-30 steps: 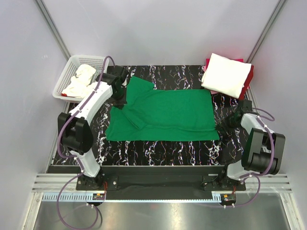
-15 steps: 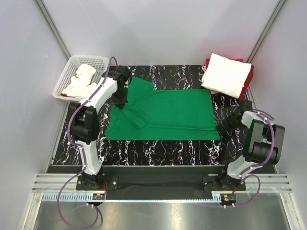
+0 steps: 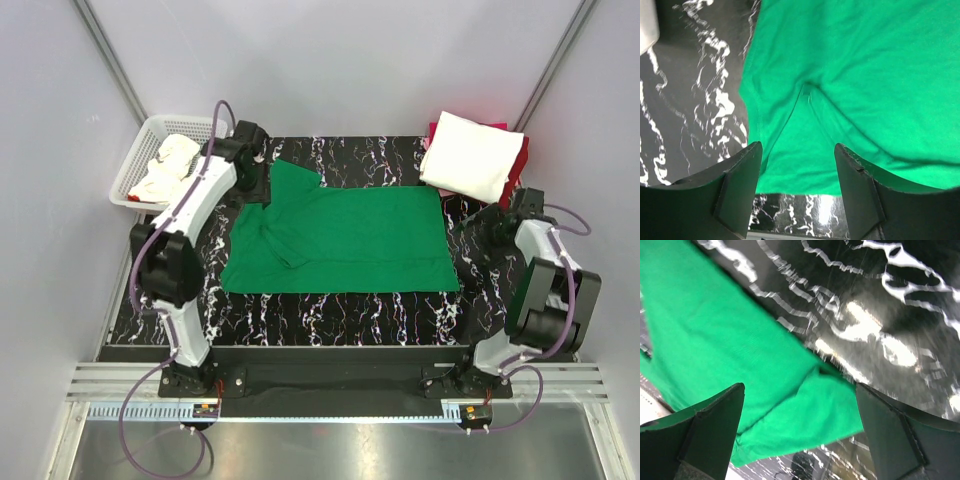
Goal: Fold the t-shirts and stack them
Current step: Fold the tshirt
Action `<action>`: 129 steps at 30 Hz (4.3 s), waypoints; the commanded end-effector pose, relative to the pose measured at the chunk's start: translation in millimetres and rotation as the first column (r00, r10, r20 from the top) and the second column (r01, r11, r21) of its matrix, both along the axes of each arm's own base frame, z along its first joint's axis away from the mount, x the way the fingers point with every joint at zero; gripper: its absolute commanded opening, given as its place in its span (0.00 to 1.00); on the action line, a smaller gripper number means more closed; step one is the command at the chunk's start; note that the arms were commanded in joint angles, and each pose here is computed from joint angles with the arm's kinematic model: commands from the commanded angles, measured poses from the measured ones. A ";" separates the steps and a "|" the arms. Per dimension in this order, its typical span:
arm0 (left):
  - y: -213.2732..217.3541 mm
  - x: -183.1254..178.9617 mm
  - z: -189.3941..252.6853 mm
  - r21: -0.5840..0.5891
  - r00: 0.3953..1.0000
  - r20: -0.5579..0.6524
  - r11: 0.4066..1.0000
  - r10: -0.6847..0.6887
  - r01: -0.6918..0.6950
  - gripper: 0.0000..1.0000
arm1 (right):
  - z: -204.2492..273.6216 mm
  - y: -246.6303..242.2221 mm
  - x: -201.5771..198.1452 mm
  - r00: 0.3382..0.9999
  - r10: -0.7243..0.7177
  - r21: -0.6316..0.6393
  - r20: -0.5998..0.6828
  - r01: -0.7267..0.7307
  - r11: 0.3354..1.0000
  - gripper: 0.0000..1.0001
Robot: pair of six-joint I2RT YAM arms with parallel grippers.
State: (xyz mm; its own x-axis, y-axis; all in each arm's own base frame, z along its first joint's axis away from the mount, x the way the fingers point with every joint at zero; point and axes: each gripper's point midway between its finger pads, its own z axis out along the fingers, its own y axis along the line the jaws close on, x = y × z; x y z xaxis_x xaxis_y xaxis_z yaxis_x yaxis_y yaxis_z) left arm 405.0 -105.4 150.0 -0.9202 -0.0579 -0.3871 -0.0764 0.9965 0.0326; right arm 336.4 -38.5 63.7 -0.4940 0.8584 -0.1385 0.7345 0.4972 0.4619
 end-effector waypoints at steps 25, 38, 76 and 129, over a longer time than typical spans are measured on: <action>35.9 -134.3 -109.3 -0.177 0.938 0.014 0.924 0.347 -0.339 0.50 | 85.6 458.4 -72.6 0.375 0.892 -0.064 0.252 -0.913 0.403 0.17; 52.4 -141.5 -125.7 -0.144 0.921 -0.013 0.911 0.390 -0.388 0.48 | -1.7 492.0 -46.3 0.394 0.917 -0.066 0.058 -0.915 0.397 0.14; 2.5 -114.2 -64.9 -0.324 0.952 0.143 0.922 0.270 -0.213 0.52 | 59.4 218.4 -27.0 0.706 0.708 -0.364 0.013 -0.656 0.661 0.68; -20.8 -12.2 38.1 -0.182 0.929 0.367 0.983 0.045 0.024 0.77 | 91.1 204.6 -129.7 0.650 0.522 -0.092 0.552 -0.575 0.813 0.91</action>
State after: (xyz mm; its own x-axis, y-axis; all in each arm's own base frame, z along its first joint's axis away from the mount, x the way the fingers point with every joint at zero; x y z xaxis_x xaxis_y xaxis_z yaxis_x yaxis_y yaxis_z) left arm 343.2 -126.3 187.5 -0.7214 -0.2863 -0.6306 -0.1858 0.9572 -0.2220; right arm 205.6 138.3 143.9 -0.7457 0.5399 -0.3904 0.1608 0.7144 0.6810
